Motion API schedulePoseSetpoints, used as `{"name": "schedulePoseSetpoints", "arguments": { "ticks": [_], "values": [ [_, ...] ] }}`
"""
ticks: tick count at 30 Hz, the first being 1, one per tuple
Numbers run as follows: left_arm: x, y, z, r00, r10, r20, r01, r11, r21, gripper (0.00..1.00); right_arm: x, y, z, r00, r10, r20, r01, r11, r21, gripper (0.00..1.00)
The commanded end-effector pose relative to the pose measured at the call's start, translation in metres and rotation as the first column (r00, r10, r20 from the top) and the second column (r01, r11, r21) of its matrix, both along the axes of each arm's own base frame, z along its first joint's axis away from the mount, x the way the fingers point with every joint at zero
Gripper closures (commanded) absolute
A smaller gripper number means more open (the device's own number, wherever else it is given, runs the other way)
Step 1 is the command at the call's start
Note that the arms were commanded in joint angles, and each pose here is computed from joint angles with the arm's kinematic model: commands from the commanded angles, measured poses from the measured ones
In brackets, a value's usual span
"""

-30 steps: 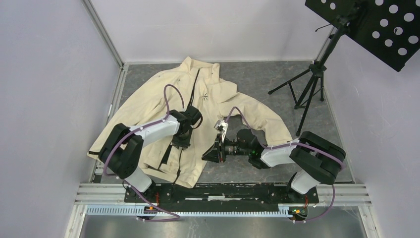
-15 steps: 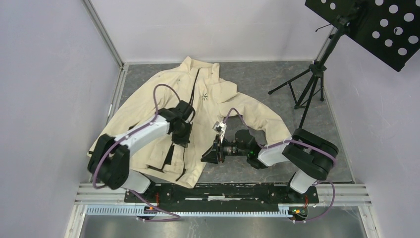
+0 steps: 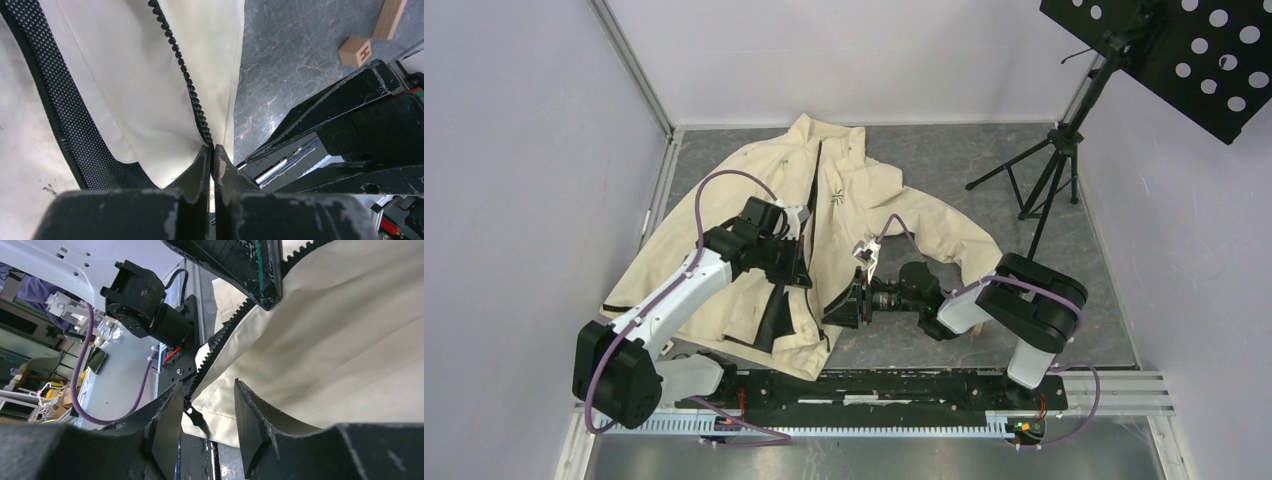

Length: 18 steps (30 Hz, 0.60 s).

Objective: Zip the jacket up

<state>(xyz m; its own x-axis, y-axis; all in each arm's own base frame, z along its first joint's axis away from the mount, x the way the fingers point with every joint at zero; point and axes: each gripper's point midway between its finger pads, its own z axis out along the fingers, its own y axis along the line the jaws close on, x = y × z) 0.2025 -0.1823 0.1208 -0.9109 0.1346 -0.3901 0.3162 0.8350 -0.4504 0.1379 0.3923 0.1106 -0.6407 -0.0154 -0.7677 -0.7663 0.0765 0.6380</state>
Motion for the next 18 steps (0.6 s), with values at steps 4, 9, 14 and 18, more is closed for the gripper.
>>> {"name": "schedulePoseSetpoints", "arguments": {
  "ticks": [4,9,14,18],
  "values": [
    [0.000,-0.013,0.015,0.996,-0.063,0.062,0.069,0.993,-0.098,0.98,-0.012,0.021,0.033,0.997,0.078,0.015,-0.079,0.988,0.134,0.62],
    [0.003,-0.019,0.016,0.997,-0.041,0.064,0.049,0.989,-0.137,0.98,-0.027,0.047,0.041,0.990,0.143,0.004,-0.141,0.978,0.155,0.77],
    [0.005,-0.032,0.015,0.999,-0.028,0.029,0.034,0.977,-0.209,0.98,-0.019,0.059,0.033,0.995,0.101,0.014,-0.102,0.989,0.108,0.80],
    [0.005,-0.039,0.018,0.999,-0.032,0.024,0.037,0.967,-0.253,0.98,-0.017,0.055,0.025,0.997,0.074,0.025,-0.076,0.994,0.072,0.74]
  ]
}}
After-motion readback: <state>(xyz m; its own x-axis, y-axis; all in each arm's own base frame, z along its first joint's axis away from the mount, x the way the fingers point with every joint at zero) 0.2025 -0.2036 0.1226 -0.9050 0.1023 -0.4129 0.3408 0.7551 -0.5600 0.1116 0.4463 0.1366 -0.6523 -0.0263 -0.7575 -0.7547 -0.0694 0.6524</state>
